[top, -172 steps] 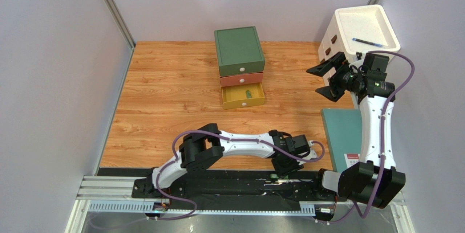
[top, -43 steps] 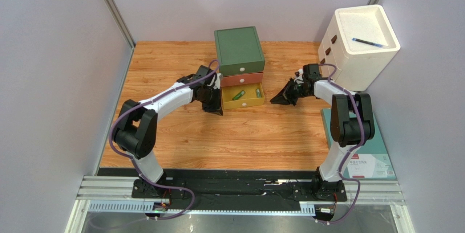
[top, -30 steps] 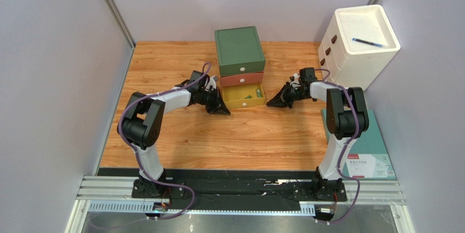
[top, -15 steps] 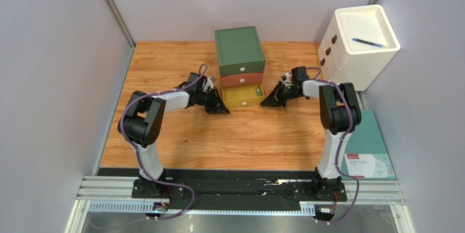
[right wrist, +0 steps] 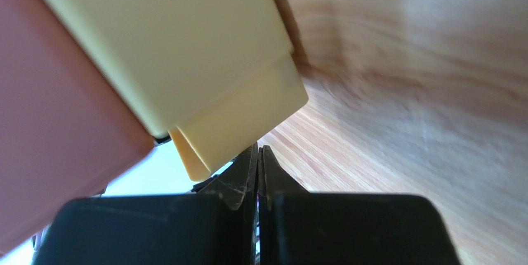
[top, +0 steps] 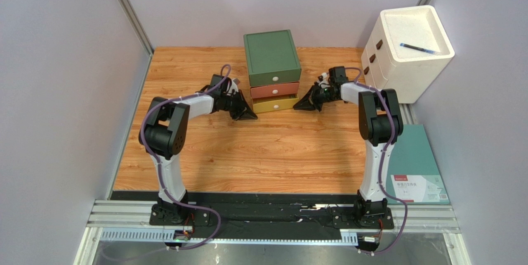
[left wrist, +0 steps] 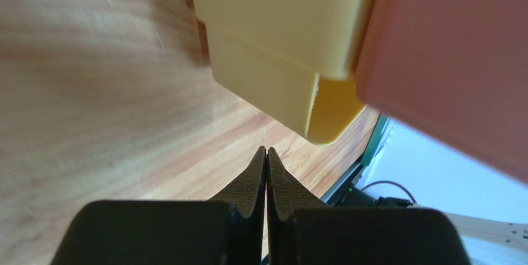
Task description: Organize the makeup
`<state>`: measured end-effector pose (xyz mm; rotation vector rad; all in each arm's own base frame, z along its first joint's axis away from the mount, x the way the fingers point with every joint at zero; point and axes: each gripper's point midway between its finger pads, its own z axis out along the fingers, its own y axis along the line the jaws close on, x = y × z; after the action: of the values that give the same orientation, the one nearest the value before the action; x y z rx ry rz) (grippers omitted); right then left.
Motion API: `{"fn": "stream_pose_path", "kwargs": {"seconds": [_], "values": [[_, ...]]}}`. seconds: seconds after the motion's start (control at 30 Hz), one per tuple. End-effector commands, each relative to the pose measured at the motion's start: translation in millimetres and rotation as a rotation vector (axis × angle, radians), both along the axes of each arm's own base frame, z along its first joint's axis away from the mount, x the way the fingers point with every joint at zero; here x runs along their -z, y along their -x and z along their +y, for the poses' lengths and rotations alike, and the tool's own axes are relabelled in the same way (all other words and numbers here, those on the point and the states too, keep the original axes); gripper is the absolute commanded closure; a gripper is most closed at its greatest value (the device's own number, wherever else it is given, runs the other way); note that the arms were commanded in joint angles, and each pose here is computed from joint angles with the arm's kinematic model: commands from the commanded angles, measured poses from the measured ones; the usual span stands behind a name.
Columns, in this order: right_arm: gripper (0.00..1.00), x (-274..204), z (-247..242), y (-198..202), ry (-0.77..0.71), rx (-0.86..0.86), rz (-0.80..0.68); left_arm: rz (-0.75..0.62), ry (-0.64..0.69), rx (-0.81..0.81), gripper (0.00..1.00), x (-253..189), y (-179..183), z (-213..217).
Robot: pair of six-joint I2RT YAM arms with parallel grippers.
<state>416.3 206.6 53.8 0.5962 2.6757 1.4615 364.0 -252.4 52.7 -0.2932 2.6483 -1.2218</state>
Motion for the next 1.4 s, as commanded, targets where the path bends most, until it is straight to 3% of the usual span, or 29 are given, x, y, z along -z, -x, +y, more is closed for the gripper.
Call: {"fn": "stream_pose_path", "kwargs": {"seconds": [0.0, 0.3, 0.47, 0.5, 0.6, 0.63, 0.7, 0.73, 0.77, 0.8, 0.87, 0.93, 1.03, 1.07, 1.37], "values": [[1.0, -13.2, 8.6, -23.2, -0.026, -0.005, -0.042, -0.01, 0.005, -0.024, 1.0, -2.0, -22.8, 2.8], [1.0, -15.8, 14.5, -37.5, -0.03, -0.02, -0.049, -0.014, 0.017, -0.035, 1.0, -3.6, -48.2, 3.2], [1.0, -17.2, 9.4, -16.1, 0.011, -0.064, -0.04, -0.054, 0.007, 0.011, 1.0, -7.0, -37.7, 6.3], [1.0, -16.7, 6.3, -11.7, 0.036, -0.068, -0.045, -0.082, 0.007, 0.02, 0.89, -14.4, -35.3, 7.4], [0.87, -19.7, -4.8, 11.1, 0.115, -0.086, -0.037, -0.127, -0.04, 0.046, 0.65, -17.5, -20.5, 17.2], [0.76, -17.6, -7.2, 19.3, 0.133, -0.092, -0.029, -0.142, -0.062, 0.064, 0.6, -15.9, -14.8, 21.1], [0.66, -29.8, -17.4, 27.6, 0.217, -0.1, -0.076, -0.166, -0.089, 0.075, 0.47, -27.6, -7.0, 26.9], [0.56, -36.3, -20.2, 30.4, 0.248, -0.108, -0.102, -0.197, -0.104, 0.098, 0.45, -32.4, -4.9, 29.3], [0.52, -52.2, -21.9, 32.1, 0.278, -0.112, -0.154, -0.197, -0.114, 0.11, 0.44, -36.7, 0.2, 31.5], [0.48, -54.9, -29.1, 34.9, 0.343, -0.122, -0.181, -0.24, -0.11, 0.121, 0.36, -52.6, 1.8, 32.1], [0.19, -80.4, -31.5, 33.9, 0.4, -0.128, -0.269, -0.283, -0.149, 0.155, 0.3, -67.7, 5.3, 38.1], [0.0, -90.6, -40.0, 32.7, 0.495, -0.134, -0.32, -0.378, -0.182, 0.186, 0.23, -97.0, 2.6, 42.6], [0.0, -118.6, -50.3, 23.6, 0.574, -0.102, -0.4, -0.447, -0.248, 0.204, 0.19, -126.4, 1.0, 52.5], [0.0, -128.6, -53.2, 18.0, 0.603, -0.082, -0.43, -0.443, -0.276, 0.209, 0.01, -129.9, 3.4, 57.1], [0.0, -176.7, -62.9, -7.7, 0.76, -0.013, -0.609, -0.513, -0.353, 0.215, 0.0, -155.1, -14.2, 64.6]]}}
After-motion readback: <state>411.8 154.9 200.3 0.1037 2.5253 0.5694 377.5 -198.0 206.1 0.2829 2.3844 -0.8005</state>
